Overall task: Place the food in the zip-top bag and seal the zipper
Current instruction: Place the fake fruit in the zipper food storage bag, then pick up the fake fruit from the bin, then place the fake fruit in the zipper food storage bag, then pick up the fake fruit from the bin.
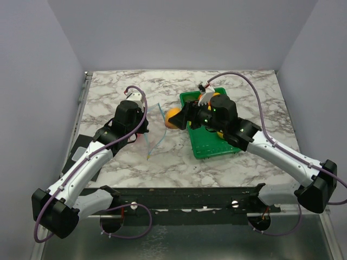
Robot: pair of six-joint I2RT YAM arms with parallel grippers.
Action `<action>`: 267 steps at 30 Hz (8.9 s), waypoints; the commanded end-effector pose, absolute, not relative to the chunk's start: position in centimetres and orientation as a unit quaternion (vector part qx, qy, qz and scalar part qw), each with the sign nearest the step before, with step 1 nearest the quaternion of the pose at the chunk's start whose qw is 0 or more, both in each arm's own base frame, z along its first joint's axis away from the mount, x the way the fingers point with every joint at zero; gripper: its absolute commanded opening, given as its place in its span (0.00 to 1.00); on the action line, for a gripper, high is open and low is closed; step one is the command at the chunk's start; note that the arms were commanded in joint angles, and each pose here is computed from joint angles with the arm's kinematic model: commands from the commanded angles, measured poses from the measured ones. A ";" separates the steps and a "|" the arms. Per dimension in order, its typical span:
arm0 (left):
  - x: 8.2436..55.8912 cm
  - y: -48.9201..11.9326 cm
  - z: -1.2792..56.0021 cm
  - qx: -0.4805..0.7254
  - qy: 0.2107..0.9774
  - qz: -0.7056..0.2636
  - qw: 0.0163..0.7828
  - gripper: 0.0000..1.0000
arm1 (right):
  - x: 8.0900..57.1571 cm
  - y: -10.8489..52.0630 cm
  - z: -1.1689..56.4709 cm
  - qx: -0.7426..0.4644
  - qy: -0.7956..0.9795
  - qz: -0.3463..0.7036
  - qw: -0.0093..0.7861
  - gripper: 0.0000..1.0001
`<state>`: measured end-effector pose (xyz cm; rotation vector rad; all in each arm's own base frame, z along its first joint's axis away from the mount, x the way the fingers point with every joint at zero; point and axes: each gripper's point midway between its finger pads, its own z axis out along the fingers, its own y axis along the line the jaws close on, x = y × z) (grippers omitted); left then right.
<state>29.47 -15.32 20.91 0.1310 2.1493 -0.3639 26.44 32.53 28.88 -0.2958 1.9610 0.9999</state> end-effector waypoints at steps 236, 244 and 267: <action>29.1 -14.7 22.2 0.056 0.859 -0.149 0.487 0.00 | 26.4 41.7 23.3 -0.172 0.821 0.361 0.407 0.91; 29.1 -14.6 22.1 0.056 0.859 -0.149 0.486 0.00 | 26.1 39.5 25.4 -0.160 0.814 0.352 0.433 0.90; 29.2 -14.7 21.7 0.058 0.862 -0.147 0.481 0.00 | 29.8 25.5 24.9 -0.014 0.842 0.080 0.533 0.84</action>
